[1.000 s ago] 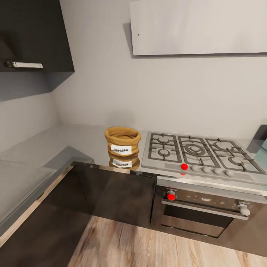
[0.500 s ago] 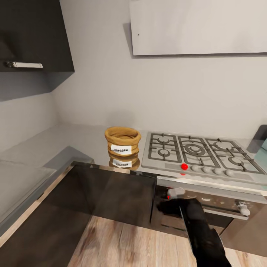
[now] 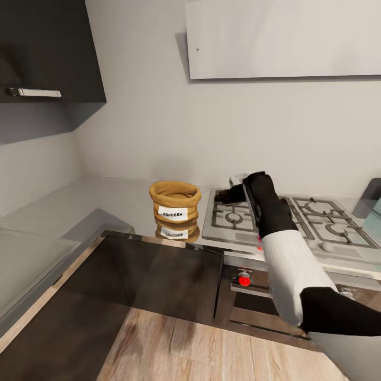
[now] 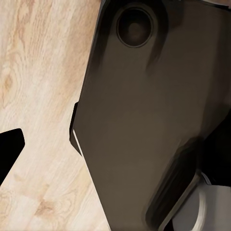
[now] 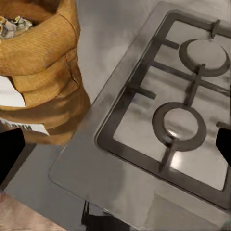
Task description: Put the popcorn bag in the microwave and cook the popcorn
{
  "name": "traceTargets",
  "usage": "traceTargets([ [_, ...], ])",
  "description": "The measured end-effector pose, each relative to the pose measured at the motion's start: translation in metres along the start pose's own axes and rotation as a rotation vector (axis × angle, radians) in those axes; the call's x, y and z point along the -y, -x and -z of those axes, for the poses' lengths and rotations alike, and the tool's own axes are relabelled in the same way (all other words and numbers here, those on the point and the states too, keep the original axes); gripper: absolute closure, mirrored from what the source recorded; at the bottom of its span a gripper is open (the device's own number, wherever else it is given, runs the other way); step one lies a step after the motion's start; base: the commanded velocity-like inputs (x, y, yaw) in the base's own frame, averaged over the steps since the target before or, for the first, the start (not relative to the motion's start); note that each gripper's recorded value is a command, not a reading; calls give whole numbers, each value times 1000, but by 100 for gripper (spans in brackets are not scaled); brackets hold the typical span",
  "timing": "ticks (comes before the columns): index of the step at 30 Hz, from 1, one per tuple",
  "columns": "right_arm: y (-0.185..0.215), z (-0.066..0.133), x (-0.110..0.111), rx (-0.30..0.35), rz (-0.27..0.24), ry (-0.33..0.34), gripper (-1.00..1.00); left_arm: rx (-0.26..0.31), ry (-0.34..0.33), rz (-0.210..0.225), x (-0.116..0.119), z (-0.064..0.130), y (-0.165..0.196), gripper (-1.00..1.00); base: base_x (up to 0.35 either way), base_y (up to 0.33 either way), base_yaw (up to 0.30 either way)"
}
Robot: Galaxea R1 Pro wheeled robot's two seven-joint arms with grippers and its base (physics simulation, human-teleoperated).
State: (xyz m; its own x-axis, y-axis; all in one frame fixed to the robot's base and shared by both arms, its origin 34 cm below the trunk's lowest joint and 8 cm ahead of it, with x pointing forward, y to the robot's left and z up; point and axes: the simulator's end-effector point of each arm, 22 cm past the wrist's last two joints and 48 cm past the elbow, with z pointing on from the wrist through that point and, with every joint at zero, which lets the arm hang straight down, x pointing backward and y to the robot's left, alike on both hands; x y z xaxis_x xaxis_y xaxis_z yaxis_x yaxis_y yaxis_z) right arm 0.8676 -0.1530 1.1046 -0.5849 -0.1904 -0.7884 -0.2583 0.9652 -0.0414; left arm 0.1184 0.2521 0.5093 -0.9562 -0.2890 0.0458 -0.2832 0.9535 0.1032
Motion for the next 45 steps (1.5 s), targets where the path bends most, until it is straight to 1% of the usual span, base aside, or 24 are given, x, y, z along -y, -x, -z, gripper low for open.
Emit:
traceTargets([
  [2, 25, 3, 2, -10, 10, 1, -100, 0, 0, 0, 0, 0, 0, -100, 0, 0, 0],
  [4, 50, 11, 6, 1, 14, -10, -100, 0, 0, 0, 0, 0, 0, -100, 0, 0, 0],
  [6, 70, 20, 14, 19, -6, -19, -100, 0, 0, 2, 0, 0, 0, -100, 0, 0, 0],
  [8, 76, 23, 19, 28, -34, -20, -100, 0, 0, 4, 0, 0, 0, -100, 0, 0, 0],
  [11, 79, 25, 25, 36, -74, -22, -100, 0, 0, 6, 0, 0, 0, -100, 0, 0, 0],
  [13, 78, 25, 30, 38, -111, -19, -100, -1, 0, 7, 0, 0, 0, -100, 0, 0, 0],
  [15, 77, 25, 34, 38, -125, -24, -100, -1, 0, 7, 0, 0, 0, -100, 0, 0, 0],
  [29, 72, 22, 37, 29, -134, -34, -100, 1, 0, 8, 0, 0, 1, -100, 7, 0, 0],
  [40, 72, 23, 40, 28, -133, -47, -100, 2, 0, 2, 0, 0, 1, -100, 274, 0, 5],
  [45, 72, 22, 39, 27, -134, -44, -100, 2, 0, 2, 0, 0, 1, -100, 66, 0, 215],
])
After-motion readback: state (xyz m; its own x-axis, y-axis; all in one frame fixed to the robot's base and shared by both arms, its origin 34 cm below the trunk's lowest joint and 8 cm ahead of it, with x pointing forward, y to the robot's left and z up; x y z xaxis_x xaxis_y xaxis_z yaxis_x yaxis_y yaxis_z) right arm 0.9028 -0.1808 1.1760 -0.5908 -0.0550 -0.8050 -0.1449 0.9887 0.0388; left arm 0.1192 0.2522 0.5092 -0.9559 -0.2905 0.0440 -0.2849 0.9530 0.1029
